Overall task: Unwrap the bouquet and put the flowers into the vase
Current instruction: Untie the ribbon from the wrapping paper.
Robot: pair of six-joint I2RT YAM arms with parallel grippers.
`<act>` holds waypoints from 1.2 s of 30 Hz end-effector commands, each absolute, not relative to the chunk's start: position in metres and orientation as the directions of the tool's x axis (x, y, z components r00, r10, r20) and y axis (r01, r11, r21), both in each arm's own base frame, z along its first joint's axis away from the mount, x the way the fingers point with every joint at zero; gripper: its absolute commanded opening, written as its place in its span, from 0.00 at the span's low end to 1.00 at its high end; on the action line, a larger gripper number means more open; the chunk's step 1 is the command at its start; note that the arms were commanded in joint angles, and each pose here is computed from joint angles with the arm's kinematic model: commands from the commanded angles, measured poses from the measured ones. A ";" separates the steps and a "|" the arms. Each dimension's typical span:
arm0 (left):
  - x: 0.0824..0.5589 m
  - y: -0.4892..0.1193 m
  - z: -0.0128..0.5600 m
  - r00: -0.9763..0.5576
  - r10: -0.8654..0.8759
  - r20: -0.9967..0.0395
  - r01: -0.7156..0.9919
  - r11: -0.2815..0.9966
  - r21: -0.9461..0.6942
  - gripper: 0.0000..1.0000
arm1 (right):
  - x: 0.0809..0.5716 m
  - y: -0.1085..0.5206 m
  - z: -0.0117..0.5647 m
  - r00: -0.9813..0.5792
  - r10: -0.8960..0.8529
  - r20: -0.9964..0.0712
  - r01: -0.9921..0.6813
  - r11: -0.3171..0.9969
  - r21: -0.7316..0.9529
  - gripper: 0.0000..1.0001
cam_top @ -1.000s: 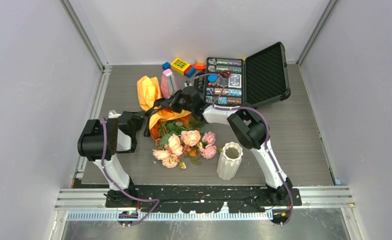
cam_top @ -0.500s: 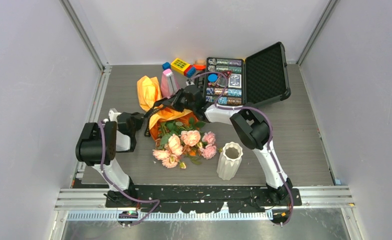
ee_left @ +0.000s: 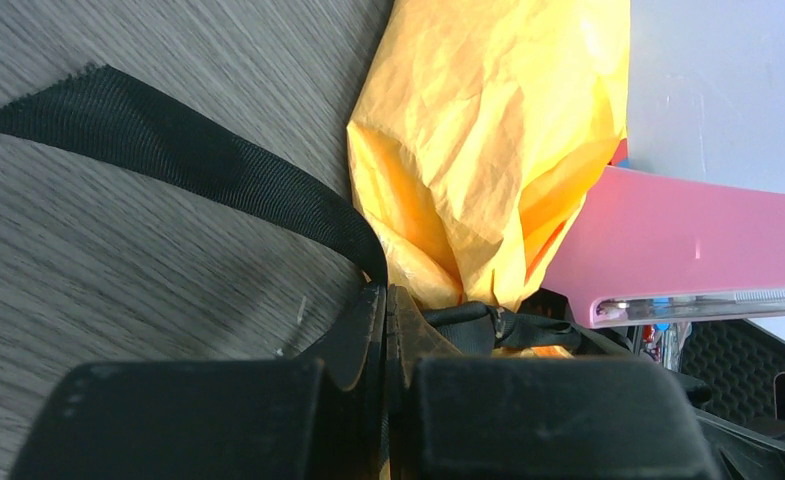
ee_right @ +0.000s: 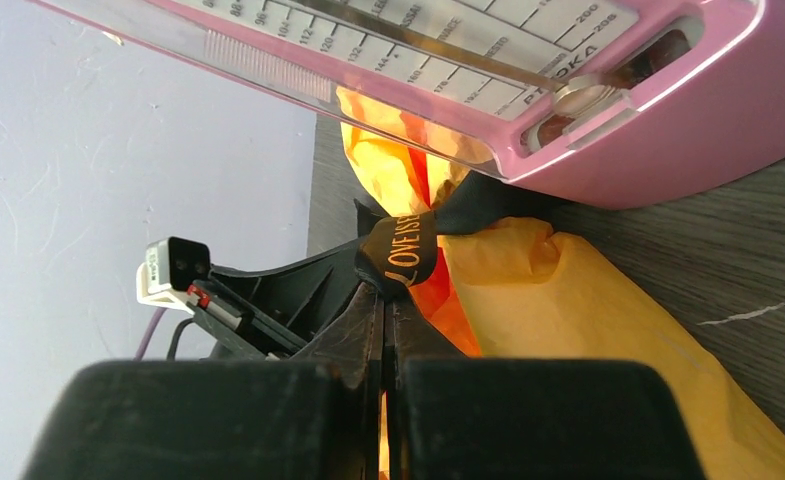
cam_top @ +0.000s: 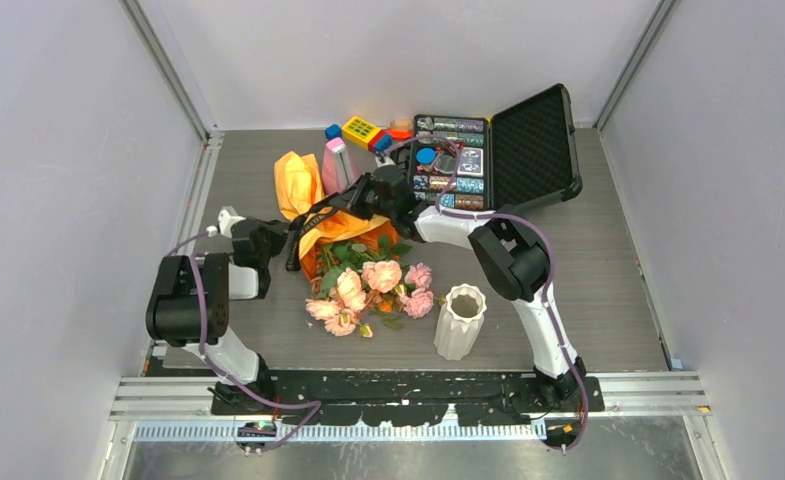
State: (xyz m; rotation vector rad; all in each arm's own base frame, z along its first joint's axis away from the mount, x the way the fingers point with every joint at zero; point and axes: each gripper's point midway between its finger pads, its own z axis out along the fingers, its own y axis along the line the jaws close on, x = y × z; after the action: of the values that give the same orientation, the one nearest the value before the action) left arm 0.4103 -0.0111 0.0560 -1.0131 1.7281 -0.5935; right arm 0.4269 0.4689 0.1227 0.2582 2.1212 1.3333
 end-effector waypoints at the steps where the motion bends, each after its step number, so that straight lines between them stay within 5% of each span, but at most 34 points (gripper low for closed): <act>1: 0.417 -0.013 0.081 -0.151 -0.814 -0.561 -0.297 0.578 -0.760 0.00 | 0.432 0.465 0.164 -0.750 0.479 -0.456 -0.235 0.451 0.861 0.00; 18: 0.410 -0.006 0.103 -0.163 -0.760 -0.630 -0.279 0.648 -0.709 0.00 | 0.442 0.432 0.159 -0.639 0.405 -0.654 -0.294 0.657 0.694 0.00; 36: 0.406 -0.008 0.114 -0.202 -0.739 -0.643 -0.253 0.673 -0.695 0.00 | 0.447 0.413 0.161 -0.580 0.350 -0.736 -0.300 0.747 0.593 0.00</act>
State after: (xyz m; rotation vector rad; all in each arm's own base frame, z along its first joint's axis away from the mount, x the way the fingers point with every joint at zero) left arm 0.4000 -0.0128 0.0891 -0.8456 1.8083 -0.5468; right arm 0.4386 0.4227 0.1130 0.0398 2.1196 0.8946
